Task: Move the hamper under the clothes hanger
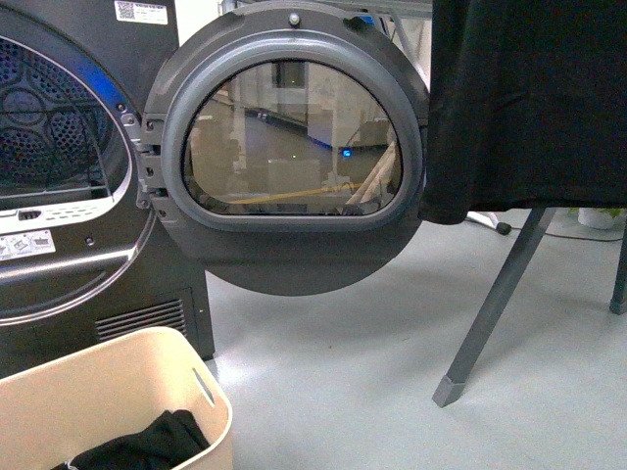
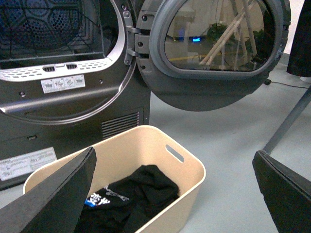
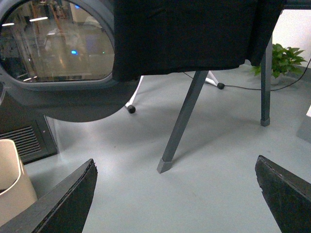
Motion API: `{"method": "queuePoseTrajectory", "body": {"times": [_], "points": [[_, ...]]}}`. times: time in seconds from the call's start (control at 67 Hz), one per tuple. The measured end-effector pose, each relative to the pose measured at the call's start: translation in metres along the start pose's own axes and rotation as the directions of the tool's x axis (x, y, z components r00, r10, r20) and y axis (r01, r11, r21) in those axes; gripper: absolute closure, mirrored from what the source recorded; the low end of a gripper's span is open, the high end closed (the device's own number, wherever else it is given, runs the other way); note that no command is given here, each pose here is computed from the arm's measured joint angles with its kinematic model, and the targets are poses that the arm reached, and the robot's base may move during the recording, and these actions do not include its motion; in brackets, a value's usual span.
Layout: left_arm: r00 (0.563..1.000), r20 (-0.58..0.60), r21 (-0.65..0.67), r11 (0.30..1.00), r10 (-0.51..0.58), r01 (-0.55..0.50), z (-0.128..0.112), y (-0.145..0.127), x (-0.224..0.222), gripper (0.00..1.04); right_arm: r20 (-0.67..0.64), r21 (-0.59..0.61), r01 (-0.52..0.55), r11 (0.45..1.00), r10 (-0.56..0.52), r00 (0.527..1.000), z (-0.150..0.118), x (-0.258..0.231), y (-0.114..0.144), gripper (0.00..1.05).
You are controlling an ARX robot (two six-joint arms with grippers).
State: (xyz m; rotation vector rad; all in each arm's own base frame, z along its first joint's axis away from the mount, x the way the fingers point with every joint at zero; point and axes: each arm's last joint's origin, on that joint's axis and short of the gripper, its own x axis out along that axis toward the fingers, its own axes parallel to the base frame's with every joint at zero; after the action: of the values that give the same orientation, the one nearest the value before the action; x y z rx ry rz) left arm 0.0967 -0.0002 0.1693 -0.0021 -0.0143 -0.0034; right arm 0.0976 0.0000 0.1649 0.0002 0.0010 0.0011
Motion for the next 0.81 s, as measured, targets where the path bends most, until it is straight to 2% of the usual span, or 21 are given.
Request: {"method": "queuePoseTrajectory", "body": {"times": [0.806], "points": [[1.0, 0.002, 0.0, 1.0, 0.008, -0.008, 0.0002, 0.0003, -0.0001, 0.07, 0.0, 0.0, -0.007, 1.0, 0.007, 1.0, 0.0, 0.0, 0.0003, 0.08]]}}
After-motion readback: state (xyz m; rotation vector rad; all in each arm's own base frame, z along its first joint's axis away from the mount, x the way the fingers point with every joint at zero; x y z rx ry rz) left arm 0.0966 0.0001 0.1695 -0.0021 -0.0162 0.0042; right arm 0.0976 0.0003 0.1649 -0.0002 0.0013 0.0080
